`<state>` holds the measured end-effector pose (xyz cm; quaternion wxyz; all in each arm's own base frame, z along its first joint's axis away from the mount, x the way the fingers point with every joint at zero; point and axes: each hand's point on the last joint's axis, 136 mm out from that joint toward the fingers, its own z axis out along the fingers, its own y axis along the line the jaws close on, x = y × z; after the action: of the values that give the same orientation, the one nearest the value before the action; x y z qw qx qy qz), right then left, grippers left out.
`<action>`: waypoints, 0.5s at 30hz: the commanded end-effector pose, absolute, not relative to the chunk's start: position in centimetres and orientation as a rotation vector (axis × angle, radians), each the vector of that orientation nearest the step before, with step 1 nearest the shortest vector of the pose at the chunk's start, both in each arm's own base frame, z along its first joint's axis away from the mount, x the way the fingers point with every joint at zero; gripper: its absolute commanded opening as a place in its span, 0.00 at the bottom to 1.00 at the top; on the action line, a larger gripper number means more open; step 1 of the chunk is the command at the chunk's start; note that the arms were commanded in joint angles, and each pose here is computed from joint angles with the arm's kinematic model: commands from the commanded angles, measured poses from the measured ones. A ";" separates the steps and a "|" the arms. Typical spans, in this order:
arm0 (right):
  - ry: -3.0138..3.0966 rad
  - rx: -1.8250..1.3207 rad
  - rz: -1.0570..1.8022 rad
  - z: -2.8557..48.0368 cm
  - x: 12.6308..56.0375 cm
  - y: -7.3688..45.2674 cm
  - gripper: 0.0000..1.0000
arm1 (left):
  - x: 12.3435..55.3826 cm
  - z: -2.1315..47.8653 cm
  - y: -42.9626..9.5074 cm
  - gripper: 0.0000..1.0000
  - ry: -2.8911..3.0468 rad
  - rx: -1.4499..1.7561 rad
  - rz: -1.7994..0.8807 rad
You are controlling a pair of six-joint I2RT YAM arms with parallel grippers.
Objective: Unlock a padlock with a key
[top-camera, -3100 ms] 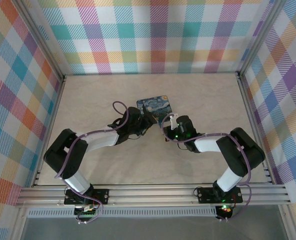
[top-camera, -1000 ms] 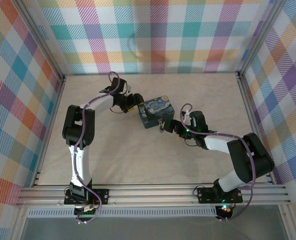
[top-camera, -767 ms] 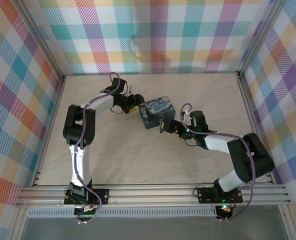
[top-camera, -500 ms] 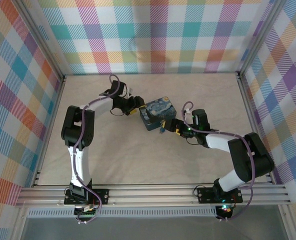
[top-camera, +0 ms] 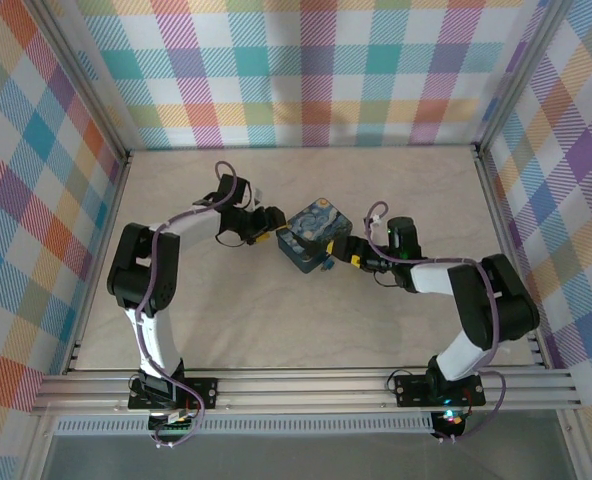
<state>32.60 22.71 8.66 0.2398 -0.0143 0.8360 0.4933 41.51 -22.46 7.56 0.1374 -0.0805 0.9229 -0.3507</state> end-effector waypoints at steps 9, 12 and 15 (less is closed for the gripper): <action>2.171 -0.136 1.411 9.0 34.1 23.6 0.86 | 40.3 12.0 -21.2 0.68 2.634 -0.232 -0.909; 2.164 -0.133 1.424 8.8 34.4 23.8 0.85 | 39.7 13.6 -22.0 0.68 2.614 -0.200 -0.932; 2.182 -0.121 1.436 8.3 34.7 24.0 0.84 | 38.9 15.0 -23.7 0.67 2.602 -0.159 -0.989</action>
<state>33.60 23.54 6.96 0.2441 -0.0296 0.8228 0.5124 39.89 -21.95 12.54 0.1740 -0.0754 0.9247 -0.3300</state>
